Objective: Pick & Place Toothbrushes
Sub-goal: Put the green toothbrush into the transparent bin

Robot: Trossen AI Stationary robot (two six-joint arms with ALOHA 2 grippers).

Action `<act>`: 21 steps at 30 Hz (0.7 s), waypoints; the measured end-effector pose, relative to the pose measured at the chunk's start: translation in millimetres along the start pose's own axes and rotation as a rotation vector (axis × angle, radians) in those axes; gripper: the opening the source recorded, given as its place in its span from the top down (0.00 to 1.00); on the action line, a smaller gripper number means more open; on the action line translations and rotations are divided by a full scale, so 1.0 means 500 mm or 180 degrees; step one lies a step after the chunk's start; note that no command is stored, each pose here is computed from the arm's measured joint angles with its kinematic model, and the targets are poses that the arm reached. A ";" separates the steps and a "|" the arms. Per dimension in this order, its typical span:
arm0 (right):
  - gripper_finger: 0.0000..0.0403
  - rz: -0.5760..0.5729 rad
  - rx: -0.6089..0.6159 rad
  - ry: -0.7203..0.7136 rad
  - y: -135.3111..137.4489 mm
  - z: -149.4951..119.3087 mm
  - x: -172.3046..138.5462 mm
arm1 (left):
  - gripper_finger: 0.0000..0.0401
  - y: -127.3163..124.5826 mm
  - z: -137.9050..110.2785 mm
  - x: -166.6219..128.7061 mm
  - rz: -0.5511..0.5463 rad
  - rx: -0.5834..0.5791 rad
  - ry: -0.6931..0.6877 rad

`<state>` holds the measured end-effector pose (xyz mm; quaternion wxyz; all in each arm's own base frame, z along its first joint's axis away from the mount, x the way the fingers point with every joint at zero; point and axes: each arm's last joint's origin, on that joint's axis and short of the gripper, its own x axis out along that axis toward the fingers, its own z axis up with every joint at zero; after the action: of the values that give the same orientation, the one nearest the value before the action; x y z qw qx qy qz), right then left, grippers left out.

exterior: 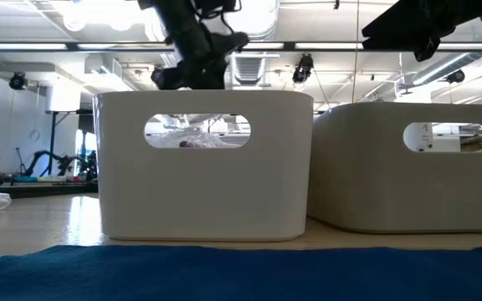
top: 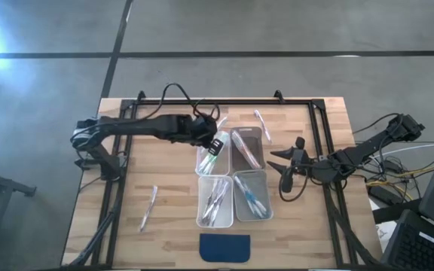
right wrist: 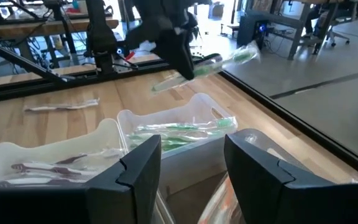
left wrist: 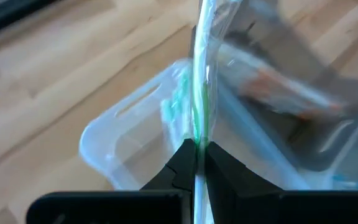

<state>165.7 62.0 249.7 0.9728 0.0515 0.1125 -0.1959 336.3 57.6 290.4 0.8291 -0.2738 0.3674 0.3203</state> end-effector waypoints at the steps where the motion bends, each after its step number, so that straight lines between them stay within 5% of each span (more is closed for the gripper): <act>1: 0.58 0.0001 0.0001 -0.0001 0.000 0.000 0.000 | 0.95 0.004 -0.008 0.007 0.0039 -0.0025 0.0047; 21: 0.50 0.0001 0.0018 0.0004 0.000 -0.002 0.000 | 0.95 0.030 -0.078 0.077 -0.0107 -0.0492 0.0273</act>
<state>165.6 61.9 248.8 0.9726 0.0544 0.1126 -0.1960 328.5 53.1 234.4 0.7943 -0.3566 0.3721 0.3217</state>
